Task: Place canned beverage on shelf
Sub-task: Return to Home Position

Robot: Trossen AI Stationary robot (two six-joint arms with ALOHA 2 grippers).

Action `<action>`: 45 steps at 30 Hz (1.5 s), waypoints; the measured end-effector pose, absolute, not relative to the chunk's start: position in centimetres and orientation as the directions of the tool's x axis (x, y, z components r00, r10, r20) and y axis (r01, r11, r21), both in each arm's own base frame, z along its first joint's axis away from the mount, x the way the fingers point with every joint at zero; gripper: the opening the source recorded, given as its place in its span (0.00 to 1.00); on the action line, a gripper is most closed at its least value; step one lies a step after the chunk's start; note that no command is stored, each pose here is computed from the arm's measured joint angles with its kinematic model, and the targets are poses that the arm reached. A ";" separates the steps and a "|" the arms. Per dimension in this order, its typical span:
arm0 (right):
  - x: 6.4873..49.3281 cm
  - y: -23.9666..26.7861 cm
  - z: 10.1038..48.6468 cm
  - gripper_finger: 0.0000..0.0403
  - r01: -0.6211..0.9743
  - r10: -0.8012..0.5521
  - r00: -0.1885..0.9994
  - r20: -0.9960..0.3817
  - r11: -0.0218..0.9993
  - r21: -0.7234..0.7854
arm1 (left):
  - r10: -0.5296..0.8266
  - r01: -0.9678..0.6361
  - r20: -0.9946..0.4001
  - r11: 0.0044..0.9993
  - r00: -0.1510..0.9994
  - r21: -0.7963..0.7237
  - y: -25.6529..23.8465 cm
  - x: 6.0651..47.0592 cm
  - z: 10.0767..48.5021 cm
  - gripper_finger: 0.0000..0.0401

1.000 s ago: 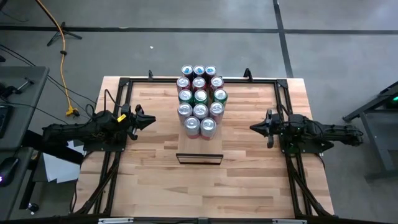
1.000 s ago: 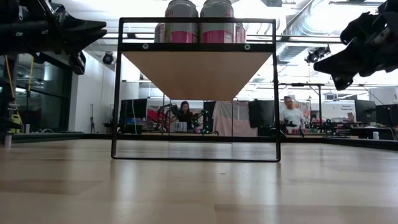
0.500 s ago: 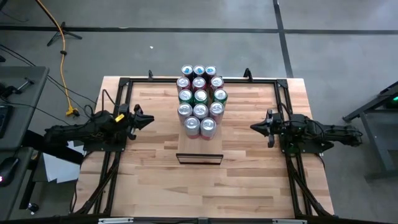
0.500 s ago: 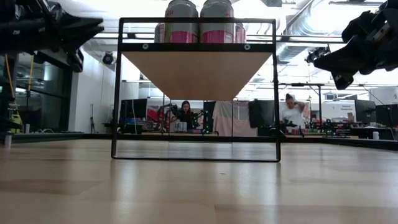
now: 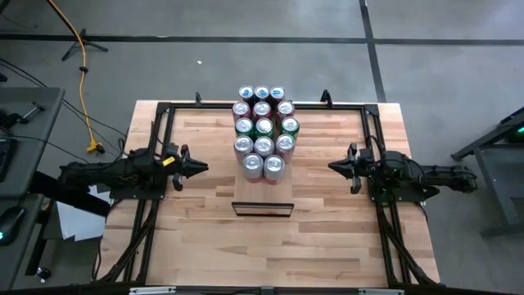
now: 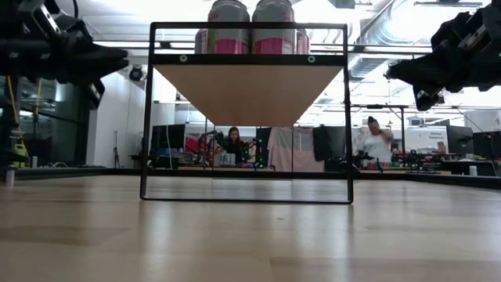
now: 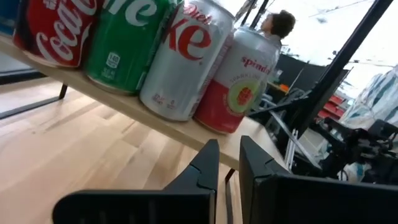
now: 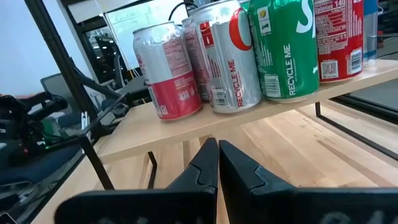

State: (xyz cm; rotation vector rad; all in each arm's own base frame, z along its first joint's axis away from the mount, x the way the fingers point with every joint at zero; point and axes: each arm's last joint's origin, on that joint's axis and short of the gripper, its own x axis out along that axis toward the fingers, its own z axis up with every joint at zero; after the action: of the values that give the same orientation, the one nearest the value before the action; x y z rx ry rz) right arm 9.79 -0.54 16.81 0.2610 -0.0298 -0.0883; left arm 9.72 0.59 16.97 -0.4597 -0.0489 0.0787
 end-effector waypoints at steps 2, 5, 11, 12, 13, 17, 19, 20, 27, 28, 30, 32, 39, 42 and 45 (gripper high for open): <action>9.8 -0.5 16.8 0.00 0.083 -0.091 0.996 0.018 0.962 0.259 | 0.087 -0.077 0.002 0.893 0.996 -0.444 0.6 9.8 16.7 0.00; 9.8 -0.5 16.8 0.00 0.084 -0.091 0.996 0.017 0.962 0.259 | 0.087 -0.077 0.002 0.892 0.996 -0.445 0.6 9.8 16.7 0.00; 9.8 -0.5 16.8 0.00 0.084 -0.091 0.996 0.016 0.962 0.259 | 0.087 -0.078 0.000 0.892 0.996 -0.445 0.6 9.8 16.7 0.00; 9.8 -0.5 16.8 0.00 0.084 -0.091 0.996 0.017 0.962 0.259 | 0.088 -0.078 0.000 0.892 0.996 -0.445 0.6 9.8 16.7 0.00; 9.8 -0.5 16.8 0.00 0.084 -0.091 0.996 0.017 0.962 0.259 | 0.088 -0.078 0.000 0.892 0.996 -0.445 0.6 9.8 16.7 0.00; 9.8 -0.5 16.8 0.00 0.084 -0.091 0.996 0.017 0.962 0.259 | 0.088 -0.078 0.001 0.892 0.996 -0.445 0.6 9.8 16.7 0.00; 9.8 -0.5 16.8 0.00 0.084 -0.091 0.996 0.017 0.962 0.259 | 0.088 -0.078 0.001 0.892 0.996 -0.445 0.6 9.8 16.7 0.00; 9.8 -0.5 16.8 0.00 0.084 -0.091 0.996 0.017 0.962 0.259 | 0.088 -0.078 0.001 0.892 0.996 -0.445 0.6 9.8 16.7 0.00; 9.8 -0.5 16.8 0.00 0.084 -0.092 0.996 0.017 0.962 0.259 | 0.088 -0.078 0.001 0.892 0.996 -0.445 0.6 9.8 16.7 0.00; 9.8 -0.5 16.8 0.00 0.084 -0.092 0.996 0.017 0.962 0.259 | 0.088 -0.078 0.001 0.892 0.996 -0.445 0.6 9.8 16.7 0.00; 9.8 -0.5 16.8 0.00 0.084 -0.092 0.996 0.017 0.962 0.259 | 0.088 -0.078 0.001 0.892 0.996 -0.445 0.6 9.8 16.7 0.00; 9.8 -0.5 16.8 0.00 0.084 -0.092 0.996 0.017 0.962 0.259 | 0.088 -0.078 0.001 0.892 0.996 -0.445 0.6 9.8 16.7 0.00; 9.8 -0.5 16.8 0.00 0.085 -0.092 0.996 0.016 0.962 0.259 | 0.088 -0.078 0.001 0.892 0.996 -0.445 0.6 9.8 16.7 0.00; 9.8 -0.5 16.8 0.00 0.085 -0.092 0.996 0.016 0.962 0.259 | 0.088 -0.079 0.001 0.892 0.996 -0.445 0.6 9.8 16.7 0.00; 9.8 -0.5 16.8 0.00 0.085 -0.092 0.996 0.016 0.962 0.259 | 0.088 -0.078 0.001 0.892 0.996 -0.445 0.6 9.8 16.7 0.00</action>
State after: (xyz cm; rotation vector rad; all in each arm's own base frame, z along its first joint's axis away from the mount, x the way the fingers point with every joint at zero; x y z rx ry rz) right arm 9.80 -0.54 16.78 0.2610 -0.0281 -0.0894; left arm 9.82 0.61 16.71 -0.4603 -0.0208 0.0861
